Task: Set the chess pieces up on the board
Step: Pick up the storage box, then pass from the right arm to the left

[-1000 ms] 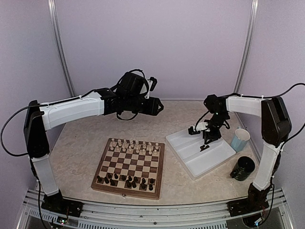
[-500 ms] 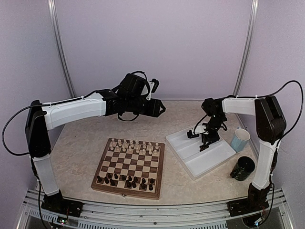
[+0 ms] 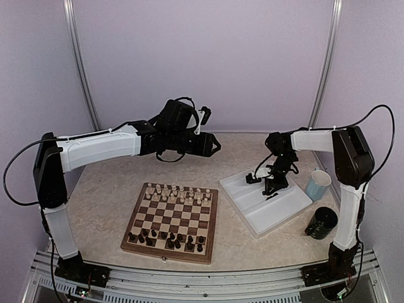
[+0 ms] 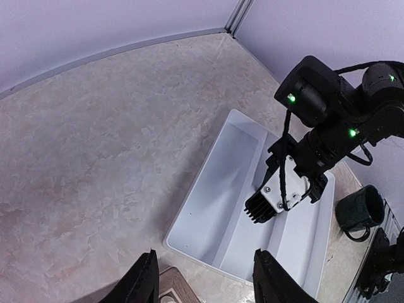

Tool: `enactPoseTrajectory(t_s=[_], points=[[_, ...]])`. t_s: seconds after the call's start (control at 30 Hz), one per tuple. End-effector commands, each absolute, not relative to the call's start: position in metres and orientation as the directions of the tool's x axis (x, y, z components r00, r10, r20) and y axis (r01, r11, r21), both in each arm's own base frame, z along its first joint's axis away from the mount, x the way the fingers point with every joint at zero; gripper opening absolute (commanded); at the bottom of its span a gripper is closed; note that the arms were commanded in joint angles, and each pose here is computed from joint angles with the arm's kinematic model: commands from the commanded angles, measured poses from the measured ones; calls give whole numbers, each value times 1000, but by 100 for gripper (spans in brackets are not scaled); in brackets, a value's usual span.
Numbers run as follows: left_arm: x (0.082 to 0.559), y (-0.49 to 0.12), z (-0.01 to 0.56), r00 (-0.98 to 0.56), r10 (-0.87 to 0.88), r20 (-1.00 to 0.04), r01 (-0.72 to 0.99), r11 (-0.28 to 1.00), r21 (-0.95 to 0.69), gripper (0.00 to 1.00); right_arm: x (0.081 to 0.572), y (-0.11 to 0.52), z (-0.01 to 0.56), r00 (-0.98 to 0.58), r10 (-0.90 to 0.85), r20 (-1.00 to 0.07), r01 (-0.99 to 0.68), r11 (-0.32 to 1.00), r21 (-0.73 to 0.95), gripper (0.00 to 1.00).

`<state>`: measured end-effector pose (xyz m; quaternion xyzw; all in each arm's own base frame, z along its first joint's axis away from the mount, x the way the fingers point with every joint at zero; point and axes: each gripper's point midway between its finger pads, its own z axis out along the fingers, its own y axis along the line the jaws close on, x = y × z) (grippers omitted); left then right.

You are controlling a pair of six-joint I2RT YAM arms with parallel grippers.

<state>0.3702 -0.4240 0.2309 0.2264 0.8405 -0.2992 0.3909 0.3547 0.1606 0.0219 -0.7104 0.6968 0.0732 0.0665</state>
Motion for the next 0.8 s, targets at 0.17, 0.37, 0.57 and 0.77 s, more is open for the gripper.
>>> enactPoseTrajectory(t_s=[0.17,0.37,0.57,0.77], points=[[369,-423,230,-624,63,-779,579,707,-406,51,358,183,75,-28,-939,-344,-999,32,-5,10],[369,-440,220,-702,-13,-712,558,610,-562,50,369,225,157,-44,-826,-562,-996,77,-35,9],[358,-473,232,-736,-25,-677,609,414,-677,46,361,263,197,-3,-766,-643,-997,48,-52,9],[353,-485,226,-760,-21,-650,599,367,-712,43,350,286,209,48,-752,-658,-997,6,-79,9]])
